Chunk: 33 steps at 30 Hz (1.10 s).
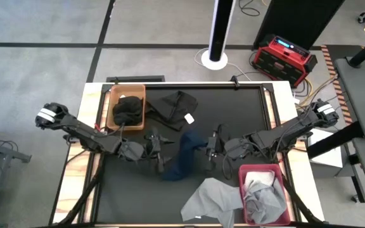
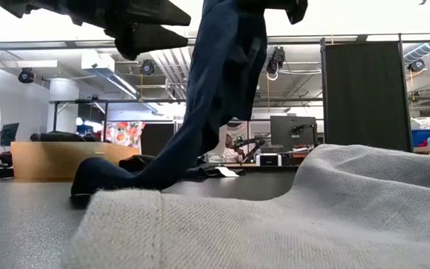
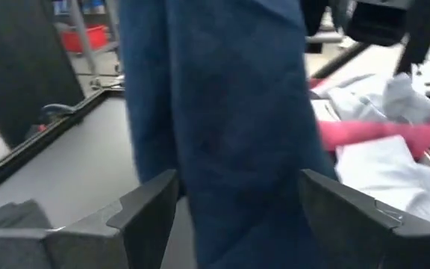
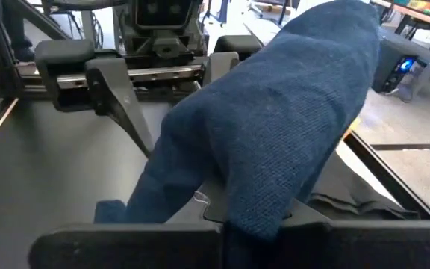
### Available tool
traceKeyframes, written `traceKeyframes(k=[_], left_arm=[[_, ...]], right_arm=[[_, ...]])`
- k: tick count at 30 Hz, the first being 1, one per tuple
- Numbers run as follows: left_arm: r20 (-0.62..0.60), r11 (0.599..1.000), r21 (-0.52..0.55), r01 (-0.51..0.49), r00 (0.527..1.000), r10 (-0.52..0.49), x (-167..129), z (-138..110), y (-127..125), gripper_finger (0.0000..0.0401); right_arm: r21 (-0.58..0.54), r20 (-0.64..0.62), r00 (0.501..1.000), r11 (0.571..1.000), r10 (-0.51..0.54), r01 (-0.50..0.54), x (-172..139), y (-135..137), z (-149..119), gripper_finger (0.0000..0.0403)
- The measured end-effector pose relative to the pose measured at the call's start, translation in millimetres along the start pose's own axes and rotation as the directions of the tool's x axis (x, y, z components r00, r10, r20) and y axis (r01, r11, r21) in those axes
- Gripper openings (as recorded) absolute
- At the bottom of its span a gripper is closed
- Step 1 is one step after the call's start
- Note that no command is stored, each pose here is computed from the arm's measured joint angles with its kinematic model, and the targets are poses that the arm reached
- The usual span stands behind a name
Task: Sort towels by color in basket
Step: Put the dark blue towel into the orange bin
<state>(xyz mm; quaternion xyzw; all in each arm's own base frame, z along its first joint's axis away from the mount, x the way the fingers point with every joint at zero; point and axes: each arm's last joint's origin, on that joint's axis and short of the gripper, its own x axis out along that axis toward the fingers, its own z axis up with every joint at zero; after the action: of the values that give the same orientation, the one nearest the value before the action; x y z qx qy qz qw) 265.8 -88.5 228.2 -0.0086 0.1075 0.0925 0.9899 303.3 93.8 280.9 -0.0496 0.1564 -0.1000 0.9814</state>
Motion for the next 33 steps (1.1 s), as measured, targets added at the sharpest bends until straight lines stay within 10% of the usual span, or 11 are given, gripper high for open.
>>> traceKeyframes(k=[26,33], left_arm=[[0.041,0.991,0.042,0.125,0.991,-0.127,58,-7,5,0.0260],[0.028,0.985,0.122,0.123,0.992,-0.127,73,-9,-2,0.0174]], right_arm=[[-0.022,-0.003,1.000,1.000,0.000,0.000,1,1,-1,0.0009],[-0.022,-0.004,1.000,1.000,0.000,0.000,1,1,-1,0.0009]])
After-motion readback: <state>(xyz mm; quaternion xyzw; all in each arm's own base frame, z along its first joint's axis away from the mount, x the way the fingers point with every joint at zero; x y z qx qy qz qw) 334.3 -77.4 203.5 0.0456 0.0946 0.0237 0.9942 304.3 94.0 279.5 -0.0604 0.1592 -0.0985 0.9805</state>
